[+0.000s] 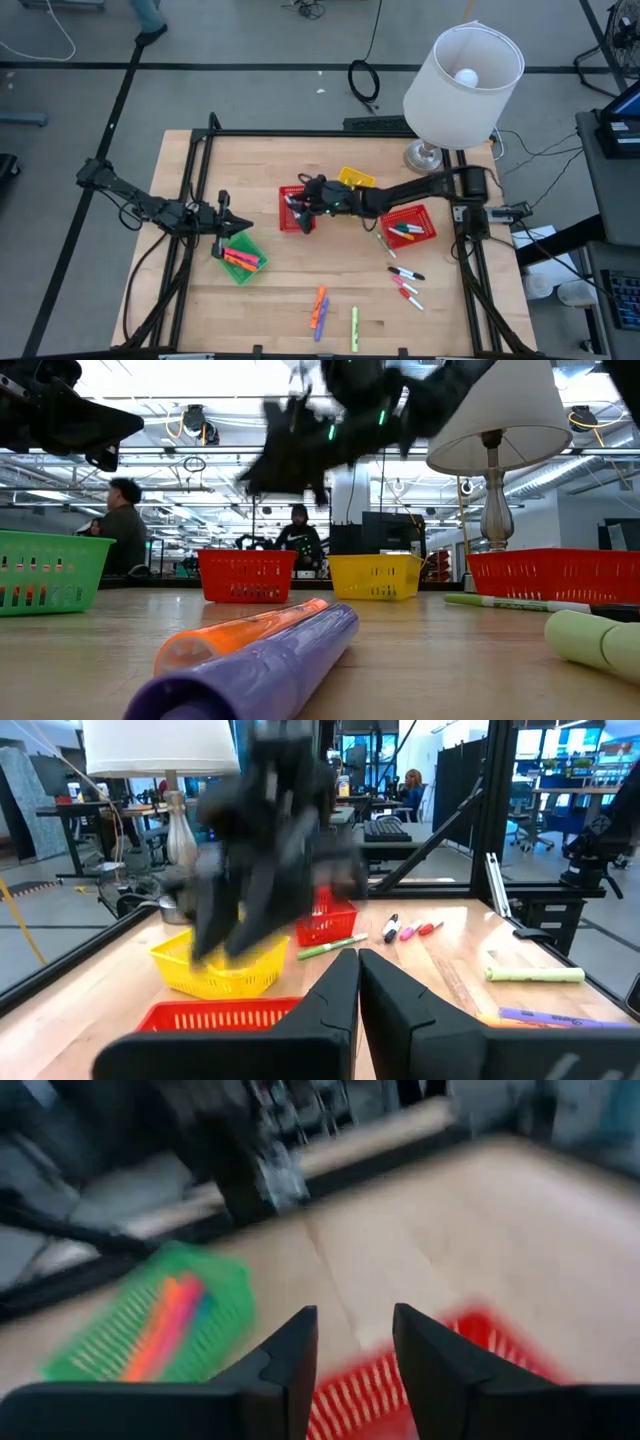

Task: Pick & Place Markers
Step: Put the small red highlighter pen into the right red bin

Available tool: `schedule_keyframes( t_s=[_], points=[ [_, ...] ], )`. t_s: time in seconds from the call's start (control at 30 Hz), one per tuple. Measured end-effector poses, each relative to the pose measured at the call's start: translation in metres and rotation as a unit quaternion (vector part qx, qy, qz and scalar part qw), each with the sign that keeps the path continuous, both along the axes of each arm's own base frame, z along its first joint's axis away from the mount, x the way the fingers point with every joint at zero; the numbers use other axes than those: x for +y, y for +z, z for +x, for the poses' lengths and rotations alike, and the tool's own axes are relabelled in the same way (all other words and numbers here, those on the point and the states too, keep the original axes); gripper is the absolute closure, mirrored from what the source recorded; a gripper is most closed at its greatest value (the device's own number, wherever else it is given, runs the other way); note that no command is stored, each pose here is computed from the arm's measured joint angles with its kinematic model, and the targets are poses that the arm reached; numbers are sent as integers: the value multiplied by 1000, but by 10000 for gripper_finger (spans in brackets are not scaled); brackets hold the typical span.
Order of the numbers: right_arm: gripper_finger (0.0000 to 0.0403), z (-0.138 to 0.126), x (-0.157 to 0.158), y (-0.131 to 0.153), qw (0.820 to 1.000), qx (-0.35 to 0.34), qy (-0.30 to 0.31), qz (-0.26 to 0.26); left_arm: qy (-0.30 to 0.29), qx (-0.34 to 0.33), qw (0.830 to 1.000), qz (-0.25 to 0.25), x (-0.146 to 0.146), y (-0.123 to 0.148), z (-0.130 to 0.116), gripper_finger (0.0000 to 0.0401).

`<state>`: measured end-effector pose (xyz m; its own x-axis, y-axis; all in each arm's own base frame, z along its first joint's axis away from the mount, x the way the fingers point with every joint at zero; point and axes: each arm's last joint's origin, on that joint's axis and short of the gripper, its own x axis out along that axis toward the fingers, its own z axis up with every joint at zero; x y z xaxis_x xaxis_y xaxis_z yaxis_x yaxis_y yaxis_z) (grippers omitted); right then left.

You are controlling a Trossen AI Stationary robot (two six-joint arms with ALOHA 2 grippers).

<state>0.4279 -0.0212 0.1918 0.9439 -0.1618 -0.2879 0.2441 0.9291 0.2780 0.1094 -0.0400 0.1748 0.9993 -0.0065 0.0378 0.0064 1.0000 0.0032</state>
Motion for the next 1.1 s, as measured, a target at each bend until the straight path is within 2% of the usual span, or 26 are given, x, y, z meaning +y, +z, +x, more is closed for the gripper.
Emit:
schedule_keyframes(
  t_s=[0.17, 0.23, 0.3, 0.37, 0.5, 0.63, 0.73, 0.87, 1.1],
  points=[
    [281, -33, 24, 77, 996, -27, 45, -72, -4, 8, 1000, 2, 0, -2, 0, 380],
    [288, -57, 41, 109, 992, -27, 71, -101, -4, 15, 1000, 5, 0, -3, 0, 380],
    [300, -84, 58, 136, 990, -18, 71, -123, -4, 17, 1000, 6, 0, -4, 0, 380],
    [316, -114, 74, 156, 986, 4, 62, -152, -4, 19, 1000, 7, 0, -4, 0, 380],
    [353, -170, 101, 175, 980, 53, 60, -182, -4, 18, 1000, 7, 0, -4, 0, 380],
    [395, -212, 122, 173, 980, 108, 77, -151, -3, 18, 1000, 7, 0, -4, 0, 380],
    [397, -229, 141, 157, 972, 170, 101, -127, -3, 18, 1000, 7, 0, -4, 0, 380],
    [402, -235, 179, 121, 941, 265, 126, -168, -3, 18, 1000, 7, 0, -4, 0, 380],
    [402, -236, 219, 57, 899, 416, 84, -110, -3, 20, 1000, -5, 0, -4, 0, 380]
  ],
)
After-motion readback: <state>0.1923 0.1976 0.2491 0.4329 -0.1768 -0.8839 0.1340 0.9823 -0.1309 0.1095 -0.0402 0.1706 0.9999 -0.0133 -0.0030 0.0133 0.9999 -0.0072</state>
